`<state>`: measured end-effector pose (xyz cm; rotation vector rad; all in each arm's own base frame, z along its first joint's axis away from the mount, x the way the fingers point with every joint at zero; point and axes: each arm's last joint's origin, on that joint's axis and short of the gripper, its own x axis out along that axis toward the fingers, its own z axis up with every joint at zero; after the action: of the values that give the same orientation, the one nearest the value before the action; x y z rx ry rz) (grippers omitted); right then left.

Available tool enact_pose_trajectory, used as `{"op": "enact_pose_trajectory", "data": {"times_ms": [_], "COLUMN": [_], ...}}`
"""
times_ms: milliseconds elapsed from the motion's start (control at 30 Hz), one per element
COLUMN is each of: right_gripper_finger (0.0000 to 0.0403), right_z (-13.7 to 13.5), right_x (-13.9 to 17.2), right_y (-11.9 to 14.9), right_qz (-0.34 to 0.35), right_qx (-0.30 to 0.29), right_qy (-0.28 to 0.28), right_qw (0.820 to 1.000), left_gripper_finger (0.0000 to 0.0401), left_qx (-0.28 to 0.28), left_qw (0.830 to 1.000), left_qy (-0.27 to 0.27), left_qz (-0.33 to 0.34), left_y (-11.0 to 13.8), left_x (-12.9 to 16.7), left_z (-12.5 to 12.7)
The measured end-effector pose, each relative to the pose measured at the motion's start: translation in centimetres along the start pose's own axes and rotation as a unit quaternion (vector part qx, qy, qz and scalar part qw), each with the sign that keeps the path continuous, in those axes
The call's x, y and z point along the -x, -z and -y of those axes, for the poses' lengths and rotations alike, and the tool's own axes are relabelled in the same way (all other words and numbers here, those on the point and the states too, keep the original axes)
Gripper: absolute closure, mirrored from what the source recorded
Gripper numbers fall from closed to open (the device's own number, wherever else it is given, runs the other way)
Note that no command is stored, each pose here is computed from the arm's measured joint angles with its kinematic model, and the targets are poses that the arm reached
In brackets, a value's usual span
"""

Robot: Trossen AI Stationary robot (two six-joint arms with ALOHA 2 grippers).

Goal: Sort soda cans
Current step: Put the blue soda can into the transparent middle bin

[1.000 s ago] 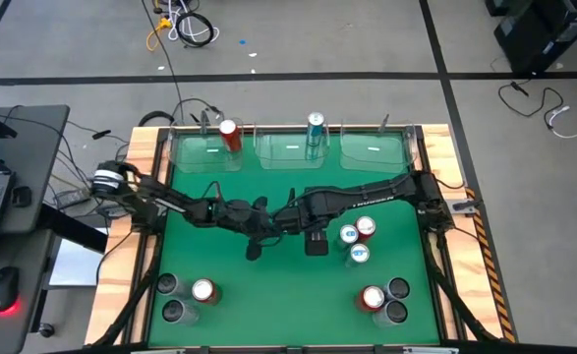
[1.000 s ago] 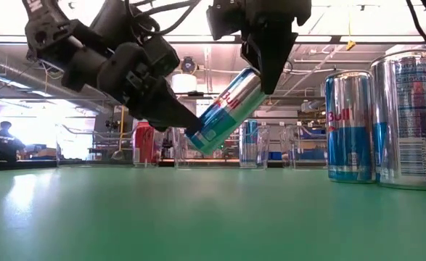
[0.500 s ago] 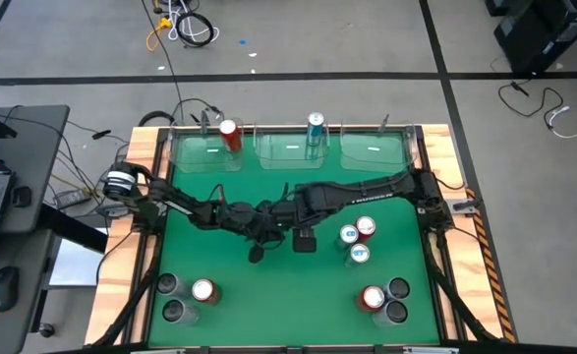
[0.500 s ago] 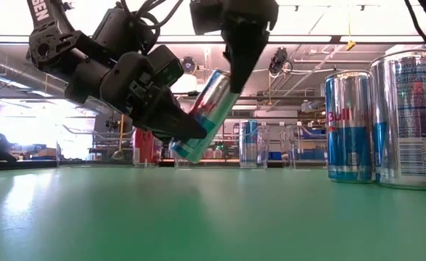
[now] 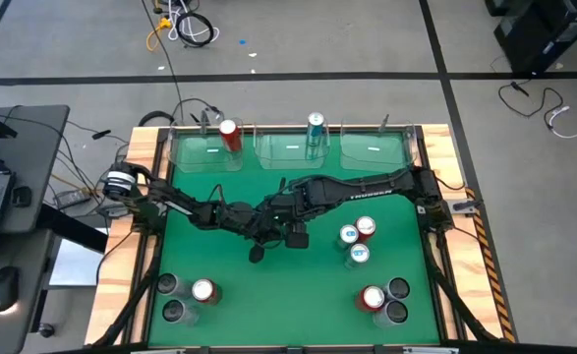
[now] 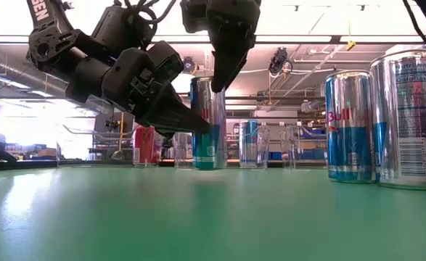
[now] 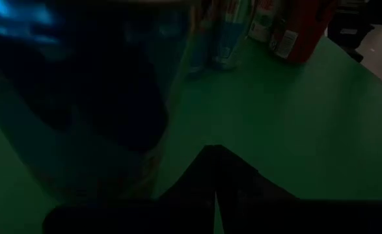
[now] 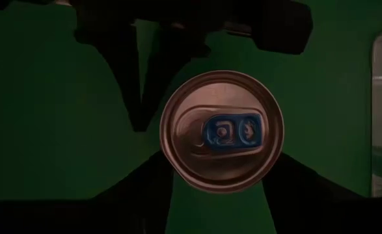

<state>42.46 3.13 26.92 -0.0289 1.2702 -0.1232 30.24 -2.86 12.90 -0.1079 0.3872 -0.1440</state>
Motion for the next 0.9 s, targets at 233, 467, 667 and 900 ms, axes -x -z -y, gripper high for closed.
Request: {"op": "enact_pose_trajectory", "data": {"times_ms": [233, 467, 667, 900], "right_gripper_finger": [0.0205, 0.0204, 0.0203, 0.0203], "right_z": [0.0, 0.2, 0.9, 1.3], "right_x": [0.1, 0.0, -0.6, -1.5], "right_y": [0.0, 0.1, 0.2, 0.7], "right_qz": [0.000, -0.004, -0.009, -0.015], "right_qx": [0.005, 0.007, 0.005, 0.010], "right_qy": [-0.002, -0.001, 0.002, 0.004], "right_qw": [1.000, 1.000, 1.000, 1.000], "left_gripper_finger": [0.0394, 0.0394, 0.0394, 0.0394], "left_qx": [-0.002, -0.007, -0.015, -0.016], "left_qw": [1.000, 0.999, 0.999, 0.999], "left_qy": [0.014, 0.034, 0.032, 0.032], "left_qz": [0.011, 0.020, -0.002, -0.015], "left_y": [-0.2, -0.7, -0.9, -1.6], "left_x": [0.0, 0.2, 0.8, 1.8], "left_z": [0.1, 0.3, 0.3, 0.5]}}
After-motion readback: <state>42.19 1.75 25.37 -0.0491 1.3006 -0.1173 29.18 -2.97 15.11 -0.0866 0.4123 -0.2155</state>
